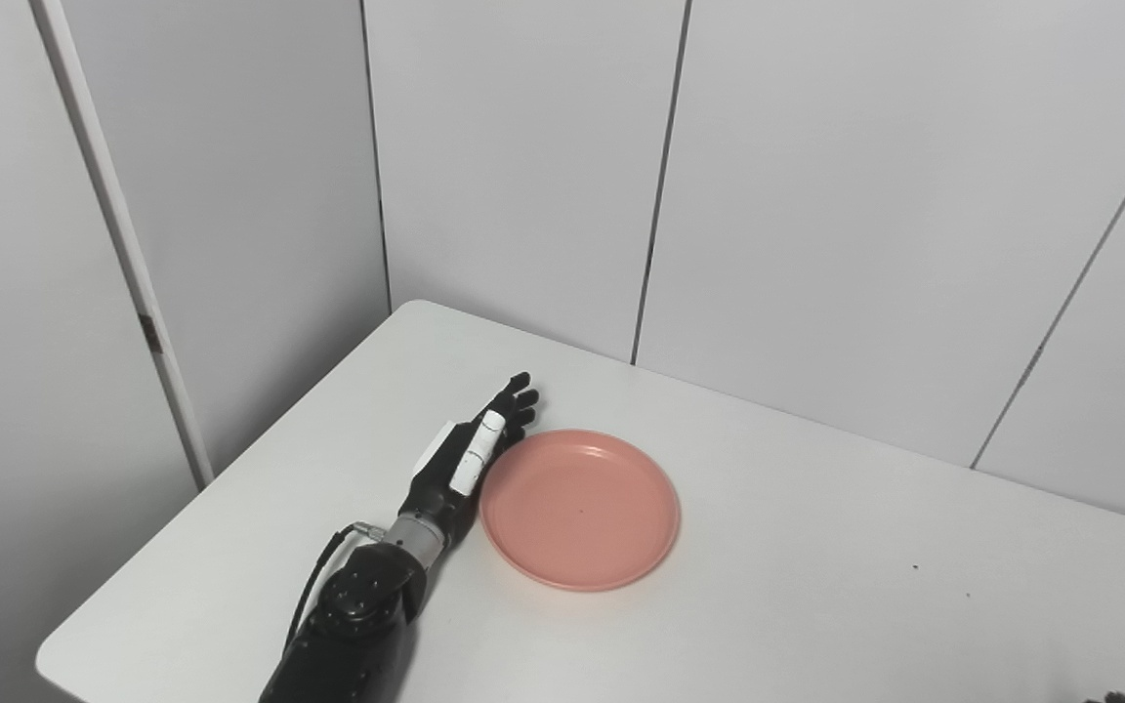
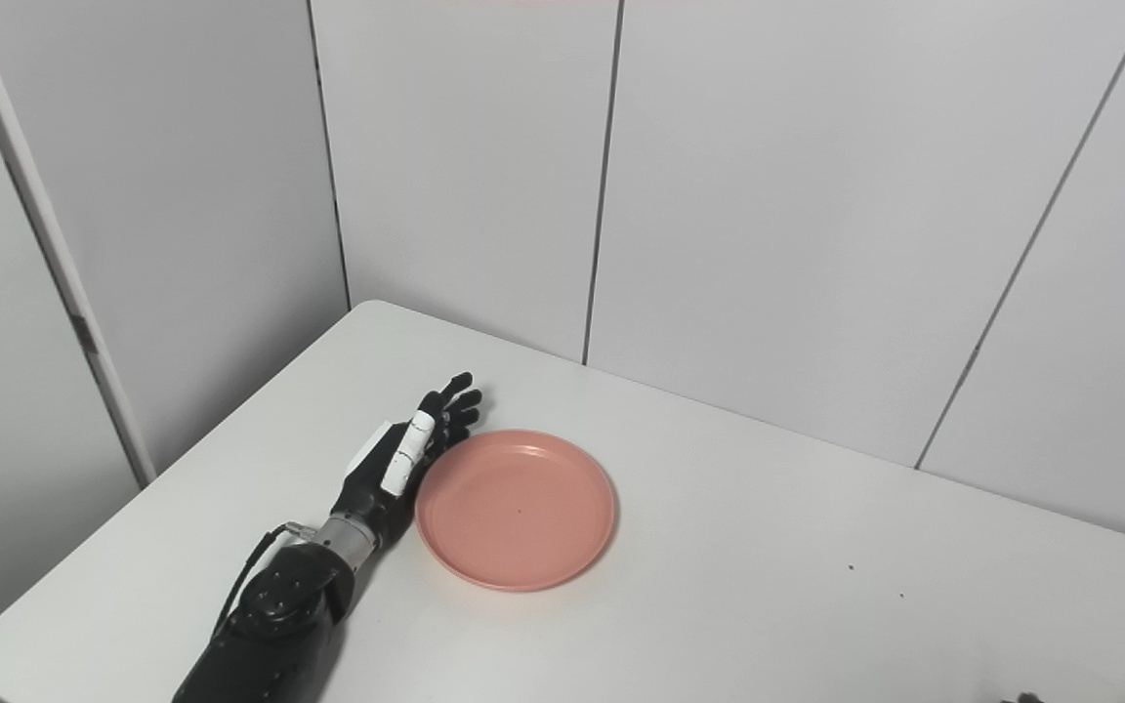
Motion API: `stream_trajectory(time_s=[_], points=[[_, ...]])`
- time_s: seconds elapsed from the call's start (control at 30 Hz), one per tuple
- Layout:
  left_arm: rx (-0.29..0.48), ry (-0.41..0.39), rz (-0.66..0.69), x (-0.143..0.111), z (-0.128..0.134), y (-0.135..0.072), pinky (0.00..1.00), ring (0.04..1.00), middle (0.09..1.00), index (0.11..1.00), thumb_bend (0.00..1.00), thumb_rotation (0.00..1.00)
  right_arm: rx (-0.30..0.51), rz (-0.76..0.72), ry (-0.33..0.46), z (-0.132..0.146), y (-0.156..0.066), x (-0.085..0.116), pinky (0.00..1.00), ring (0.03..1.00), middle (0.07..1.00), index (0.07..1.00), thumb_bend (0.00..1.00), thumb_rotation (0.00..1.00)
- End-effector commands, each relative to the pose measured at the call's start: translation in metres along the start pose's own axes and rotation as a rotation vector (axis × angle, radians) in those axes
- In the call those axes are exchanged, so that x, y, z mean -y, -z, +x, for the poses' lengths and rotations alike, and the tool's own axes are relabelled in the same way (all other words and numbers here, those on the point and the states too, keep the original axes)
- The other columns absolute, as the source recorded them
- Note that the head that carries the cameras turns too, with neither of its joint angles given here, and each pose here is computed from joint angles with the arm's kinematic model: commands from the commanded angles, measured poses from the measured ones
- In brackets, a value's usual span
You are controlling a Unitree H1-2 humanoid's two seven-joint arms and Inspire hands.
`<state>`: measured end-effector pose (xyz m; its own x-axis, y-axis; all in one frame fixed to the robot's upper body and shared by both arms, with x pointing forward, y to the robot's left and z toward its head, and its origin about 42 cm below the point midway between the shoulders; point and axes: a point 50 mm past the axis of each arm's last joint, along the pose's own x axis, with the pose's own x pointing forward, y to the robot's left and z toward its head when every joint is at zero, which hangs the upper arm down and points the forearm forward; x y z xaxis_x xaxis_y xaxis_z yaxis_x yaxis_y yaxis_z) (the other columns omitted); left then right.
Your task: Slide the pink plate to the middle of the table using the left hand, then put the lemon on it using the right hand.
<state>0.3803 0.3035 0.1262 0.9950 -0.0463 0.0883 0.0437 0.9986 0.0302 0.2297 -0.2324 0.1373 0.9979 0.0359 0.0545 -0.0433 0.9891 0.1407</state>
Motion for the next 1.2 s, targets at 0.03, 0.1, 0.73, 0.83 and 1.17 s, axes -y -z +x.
stream_trajectory(time_s=[0.03, 0.1, 0.73, 0.83, 1.17], points=[[-0.06, 0.024, -0.042, 0.023, -0.016, 0.017, 0.97, 0.963, 0.961, 0.968, 0.82, 1.0, 0.095, -0.028, -0.028, 0.001, -0.012, -0.003, 1.0, 1.0, 1.0, 1.0, 0.69, 0.97], [-0.067, 0.04, -0.044, 0.028, -0.019, 0.016, 0.97, 0.966, 0.965, 0.972, 0.82, 1.0, 0.103, -0.03, -0.02, 0.0, -0.011, -0.004, 1.0, 1.0, 1.0, 1.0, 0.66, 0.97], [-0.109, 0.114, -0.133, 0.061, -0.034, 0.016, 0.97, 0.954, 0.952, 0.953, 0.8, 1.0, 0.121, -0.052, -0.033, 0.001, -0.019, -0.024, 1.0, 1.0, 0.986, 1.0, 0.59, 0.9], [-0.124, 0.126, -0.142, 0.063, -0.038, 0.017, 0.98, 0.962, 0.96, 0.962, 0.81, 1.0, 0.118, -0.059, -0.037, 0.002, -0.02, -0.03, 1.0, 1.0, 0.987, 1.0, 0.6, 0.91], [-0.124, 0.181, -0.22, 0.07, -0.045, 0.014, 0.98, 0.966, 0.966, 0.977, 0.81, 1.0, 0.116, -0.076, -0.047, 0.009, -0.023, -0.043, 1.0, 1.0, 0.992, 1.0, 0.57, 0.9]])
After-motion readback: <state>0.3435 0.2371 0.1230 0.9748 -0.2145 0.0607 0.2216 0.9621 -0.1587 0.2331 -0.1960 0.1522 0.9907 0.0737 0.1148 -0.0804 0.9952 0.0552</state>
